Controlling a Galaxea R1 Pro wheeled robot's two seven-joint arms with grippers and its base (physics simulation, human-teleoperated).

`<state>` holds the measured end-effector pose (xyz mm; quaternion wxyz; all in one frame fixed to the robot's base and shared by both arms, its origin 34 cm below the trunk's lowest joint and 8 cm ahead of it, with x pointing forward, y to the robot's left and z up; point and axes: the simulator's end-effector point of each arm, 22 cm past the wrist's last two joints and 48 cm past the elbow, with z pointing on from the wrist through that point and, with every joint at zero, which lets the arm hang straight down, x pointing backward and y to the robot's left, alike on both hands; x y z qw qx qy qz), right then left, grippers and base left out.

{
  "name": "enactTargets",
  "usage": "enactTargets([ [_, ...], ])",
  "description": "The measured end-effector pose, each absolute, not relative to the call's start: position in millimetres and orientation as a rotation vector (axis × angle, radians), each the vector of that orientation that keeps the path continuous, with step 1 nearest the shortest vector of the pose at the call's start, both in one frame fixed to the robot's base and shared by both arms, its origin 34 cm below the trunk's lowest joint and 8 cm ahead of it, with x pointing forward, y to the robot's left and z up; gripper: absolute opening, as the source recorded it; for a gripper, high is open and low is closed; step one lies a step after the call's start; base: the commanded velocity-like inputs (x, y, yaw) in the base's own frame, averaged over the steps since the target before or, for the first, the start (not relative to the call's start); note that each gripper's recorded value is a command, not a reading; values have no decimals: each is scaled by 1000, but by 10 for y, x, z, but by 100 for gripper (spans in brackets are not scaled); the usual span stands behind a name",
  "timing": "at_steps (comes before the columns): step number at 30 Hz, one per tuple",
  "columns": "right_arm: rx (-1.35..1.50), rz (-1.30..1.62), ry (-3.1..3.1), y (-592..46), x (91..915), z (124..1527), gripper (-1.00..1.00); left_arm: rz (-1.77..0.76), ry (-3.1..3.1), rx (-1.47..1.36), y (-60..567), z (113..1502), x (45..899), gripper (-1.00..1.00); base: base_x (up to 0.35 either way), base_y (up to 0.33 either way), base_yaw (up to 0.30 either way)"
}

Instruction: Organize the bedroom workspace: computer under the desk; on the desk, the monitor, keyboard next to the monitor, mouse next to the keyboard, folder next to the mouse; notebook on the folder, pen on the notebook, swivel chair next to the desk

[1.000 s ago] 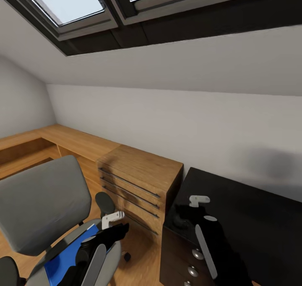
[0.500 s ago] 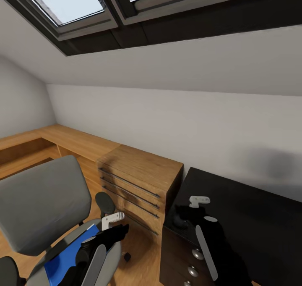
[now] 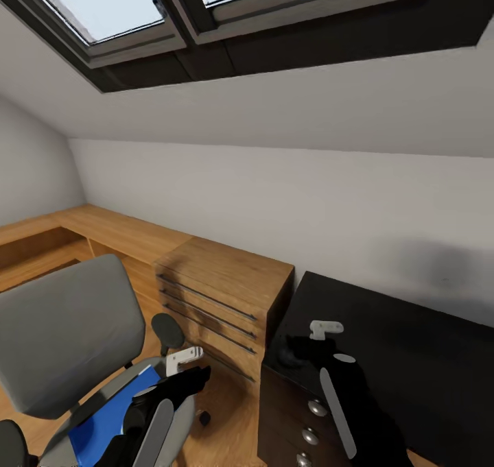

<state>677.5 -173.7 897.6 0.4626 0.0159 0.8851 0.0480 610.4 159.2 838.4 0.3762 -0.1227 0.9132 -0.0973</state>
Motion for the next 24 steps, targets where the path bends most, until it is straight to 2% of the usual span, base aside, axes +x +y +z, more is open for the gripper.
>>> enactTargets([
  [10, 36, 118, 2172, -1730, 6769, 9005, 100, -251, 2325, -312, 1590, 8436, 6112, 100, -328, 17, -210],
  [24, 34, 115, 2157, -1738, 6769, 9084, 100, -254, 2310, -309, 1582, 8512, 6120, 100, -337, 93, -199],
])
